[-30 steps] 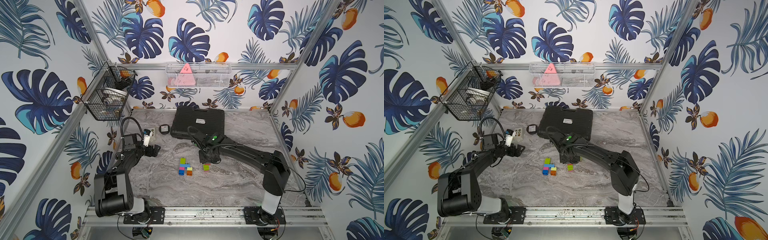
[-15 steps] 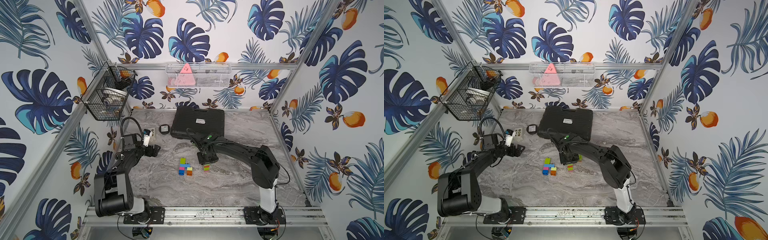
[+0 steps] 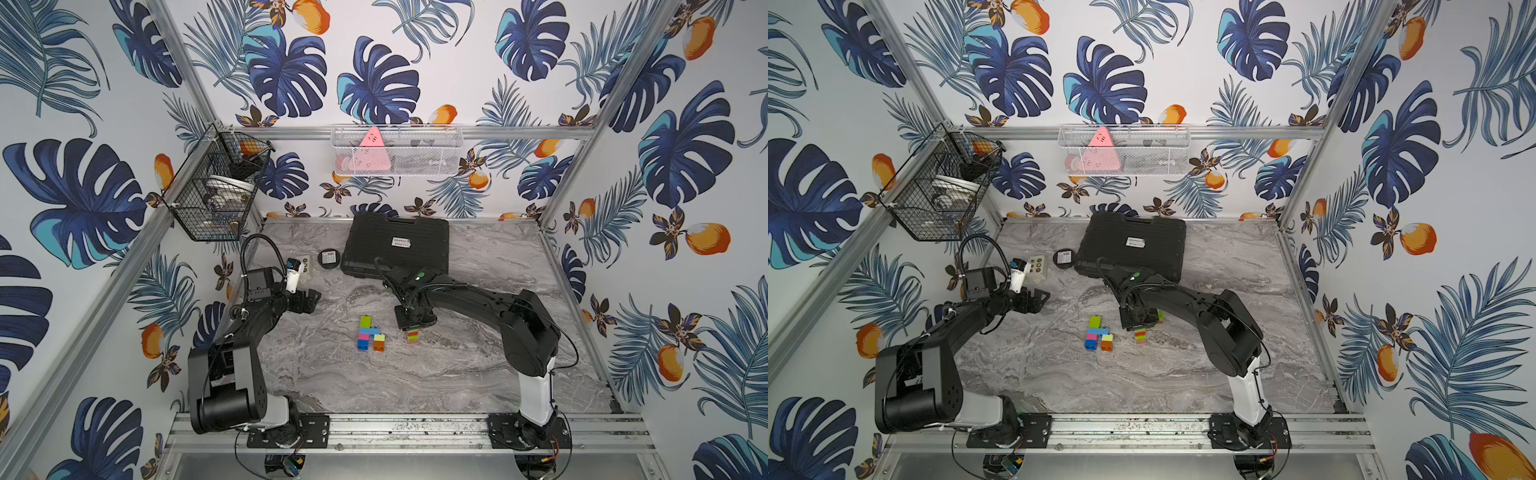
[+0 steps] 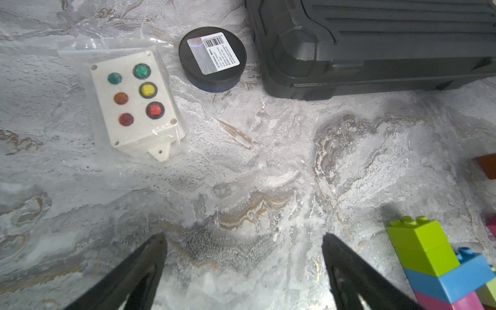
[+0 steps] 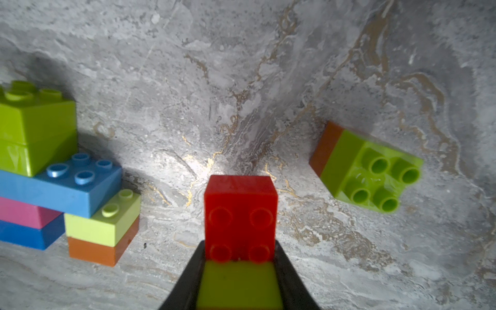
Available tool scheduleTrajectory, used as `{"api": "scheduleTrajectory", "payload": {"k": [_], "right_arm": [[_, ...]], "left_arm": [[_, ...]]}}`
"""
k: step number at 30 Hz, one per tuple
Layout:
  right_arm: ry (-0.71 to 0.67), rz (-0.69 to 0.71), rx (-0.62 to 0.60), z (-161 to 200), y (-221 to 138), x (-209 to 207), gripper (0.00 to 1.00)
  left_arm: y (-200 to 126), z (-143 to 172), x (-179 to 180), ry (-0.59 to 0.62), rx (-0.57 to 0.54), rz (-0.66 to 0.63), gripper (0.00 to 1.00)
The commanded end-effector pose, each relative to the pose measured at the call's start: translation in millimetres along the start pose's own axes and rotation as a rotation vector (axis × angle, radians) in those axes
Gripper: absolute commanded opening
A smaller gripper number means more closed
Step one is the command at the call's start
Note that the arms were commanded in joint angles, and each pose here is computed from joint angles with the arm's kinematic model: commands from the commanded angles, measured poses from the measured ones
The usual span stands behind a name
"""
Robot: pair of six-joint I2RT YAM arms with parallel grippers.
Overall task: Assemble the letter h with lego
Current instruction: Assemble the lego brick with the lego brick.
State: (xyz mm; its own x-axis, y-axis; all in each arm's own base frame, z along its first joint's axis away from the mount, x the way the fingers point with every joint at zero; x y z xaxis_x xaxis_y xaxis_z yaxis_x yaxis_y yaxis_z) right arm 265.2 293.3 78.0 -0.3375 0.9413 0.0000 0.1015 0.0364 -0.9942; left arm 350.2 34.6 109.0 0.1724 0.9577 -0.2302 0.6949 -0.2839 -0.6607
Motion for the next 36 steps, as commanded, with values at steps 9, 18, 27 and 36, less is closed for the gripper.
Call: {"api": "scheduleTrajectory", "payload": {"k": [9,18,27,36], "right_arm": [[0.045,0.014,0.006,15,-1,-4,0.17],[0.045,0.065,-0.050,23,3,-9,0.16],[0.061,0.002,-0.068,39,10,-9,0.14],[0.041,-0.066,-0.218,32,-20,-8,0.12]], "left_arm": [[-1,-7,0,-0.003,-0.026,0.010,0.95],[-1,-7,1,-0.009,-0.026,0.010,0.95],[-2,-7,2,-0.012,-0.028,0.010,0.95],[-2,-6,3,-0.016,-0.032,0.006,0.95]]}}
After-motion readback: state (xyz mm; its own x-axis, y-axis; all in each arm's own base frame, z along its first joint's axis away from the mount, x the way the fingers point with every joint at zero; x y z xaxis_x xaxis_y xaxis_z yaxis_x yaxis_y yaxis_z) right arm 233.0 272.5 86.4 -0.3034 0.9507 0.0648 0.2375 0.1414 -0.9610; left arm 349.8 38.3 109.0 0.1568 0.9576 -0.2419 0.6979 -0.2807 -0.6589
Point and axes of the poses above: each gripper's point midway between its finger pads, its own y axis out along the fingers, its own x axis along the line the jaws close on, z = x × y, the point moved 2 cm from there along -y, back along the fingers, and after that the axes turned 6 degrees about -y, right-handed, at the moved point
